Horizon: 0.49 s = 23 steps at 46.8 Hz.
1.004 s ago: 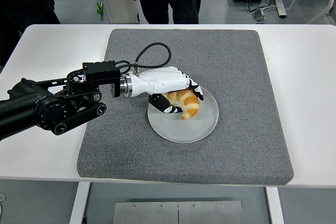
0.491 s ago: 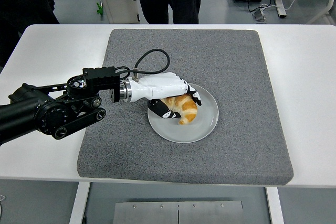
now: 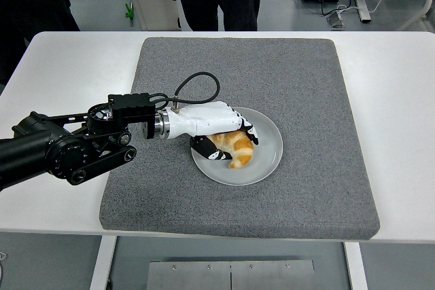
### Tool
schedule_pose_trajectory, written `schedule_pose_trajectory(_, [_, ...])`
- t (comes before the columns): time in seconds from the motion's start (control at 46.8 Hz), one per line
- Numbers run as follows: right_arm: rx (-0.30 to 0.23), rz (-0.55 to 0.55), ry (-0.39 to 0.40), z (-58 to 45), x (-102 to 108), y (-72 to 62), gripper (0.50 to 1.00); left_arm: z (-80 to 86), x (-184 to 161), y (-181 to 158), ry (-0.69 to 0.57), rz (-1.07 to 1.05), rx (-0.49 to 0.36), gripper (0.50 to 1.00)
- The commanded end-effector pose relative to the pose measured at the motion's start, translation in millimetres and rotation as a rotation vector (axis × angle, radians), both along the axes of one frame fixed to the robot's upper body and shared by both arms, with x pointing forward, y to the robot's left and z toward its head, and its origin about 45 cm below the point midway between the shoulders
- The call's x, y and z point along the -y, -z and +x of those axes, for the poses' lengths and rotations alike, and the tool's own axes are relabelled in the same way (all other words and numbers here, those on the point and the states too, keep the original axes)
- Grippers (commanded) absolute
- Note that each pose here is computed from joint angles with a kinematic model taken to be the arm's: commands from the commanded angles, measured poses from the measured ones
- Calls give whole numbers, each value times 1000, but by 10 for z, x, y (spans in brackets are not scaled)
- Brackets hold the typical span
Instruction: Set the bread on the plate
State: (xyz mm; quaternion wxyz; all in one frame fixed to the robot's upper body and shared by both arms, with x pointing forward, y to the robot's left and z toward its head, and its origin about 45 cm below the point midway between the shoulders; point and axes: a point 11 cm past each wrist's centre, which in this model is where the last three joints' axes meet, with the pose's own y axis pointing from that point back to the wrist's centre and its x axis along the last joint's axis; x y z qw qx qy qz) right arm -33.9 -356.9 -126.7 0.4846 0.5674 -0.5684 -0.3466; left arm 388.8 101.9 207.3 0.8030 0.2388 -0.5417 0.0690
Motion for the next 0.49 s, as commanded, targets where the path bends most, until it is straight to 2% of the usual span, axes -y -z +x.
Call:
schedule_pose_trajectory(0.0, [0,0,0,0,0,0,1000,-9,-2,16,2,4,-6,710])
schedule_pose_trajectory(0.342, [0,0,0,0,0,0,1000,9,-70,15,-3,21,-13,896])
schedule_pose_trajectory(0.47, [0,0,0,0,0,0,1000,39,-86,-42,-14,7,-23,939])
